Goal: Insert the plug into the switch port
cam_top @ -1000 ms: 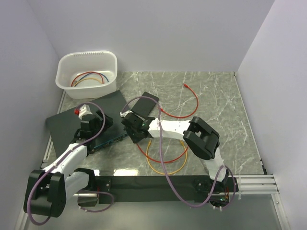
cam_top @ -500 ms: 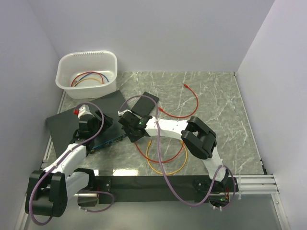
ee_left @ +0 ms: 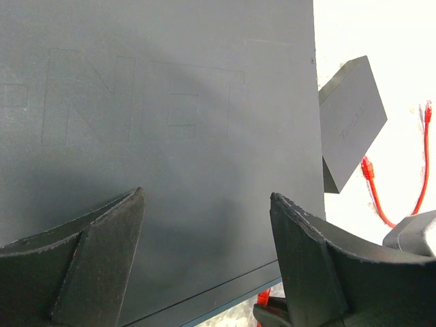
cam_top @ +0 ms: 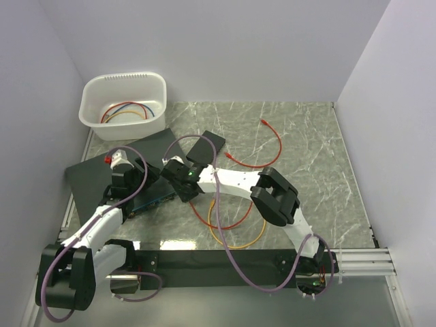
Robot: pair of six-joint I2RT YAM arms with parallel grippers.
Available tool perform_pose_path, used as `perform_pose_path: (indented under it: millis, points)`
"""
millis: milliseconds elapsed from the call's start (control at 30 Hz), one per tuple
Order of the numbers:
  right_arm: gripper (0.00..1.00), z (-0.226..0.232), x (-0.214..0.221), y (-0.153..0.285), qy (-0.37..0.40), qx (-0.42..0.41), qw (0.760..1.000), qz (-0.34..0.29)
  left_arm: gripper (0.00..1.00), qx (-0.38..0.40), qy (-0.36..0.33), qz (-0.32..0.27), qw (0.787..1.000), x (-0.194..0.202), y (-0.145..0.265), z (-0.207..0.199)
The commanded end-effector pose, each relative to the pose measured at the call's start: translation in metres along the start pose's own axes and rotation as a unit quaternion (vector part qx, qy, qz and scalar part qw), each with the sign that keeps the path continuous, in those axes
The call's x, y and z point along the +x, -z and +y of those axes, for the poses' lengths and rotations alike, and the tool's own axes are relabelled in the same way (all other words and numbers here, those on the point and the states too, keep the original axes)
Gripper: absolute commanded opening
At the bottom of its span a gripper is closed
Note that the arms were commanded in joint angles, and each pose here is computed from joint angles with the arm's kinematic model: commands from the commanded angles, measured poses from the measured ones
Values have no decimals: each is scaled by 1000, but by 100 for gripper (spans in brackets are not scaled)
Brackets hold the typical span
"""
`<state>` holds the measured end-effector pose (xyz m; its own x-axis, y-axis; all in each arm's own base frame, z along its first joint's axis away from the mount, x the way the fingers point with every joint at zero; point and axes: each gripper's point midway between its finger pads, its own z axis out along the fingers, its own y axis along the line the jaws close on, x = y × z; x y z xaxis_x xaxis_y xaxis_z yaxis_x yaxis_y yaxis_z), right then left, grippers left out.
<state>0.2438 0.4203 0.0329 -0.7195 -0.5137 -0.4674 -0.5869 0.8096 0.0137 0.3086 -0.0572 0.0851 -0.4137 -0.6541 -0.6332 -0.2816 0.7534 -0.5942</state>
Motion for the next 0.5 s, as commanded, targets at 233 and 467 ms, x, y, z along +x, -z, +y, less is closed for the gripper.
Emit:
perform_pose_path:
  millis: [233,467]
  points:
    - [0,-25,-40,11,-14,89,995,-49,79,15,4,-10,1000,-4,3,-5]
    - [0,-19,-54,17,-11,103,993,-61,79,16,4,-10,1000,-4,3,-5]
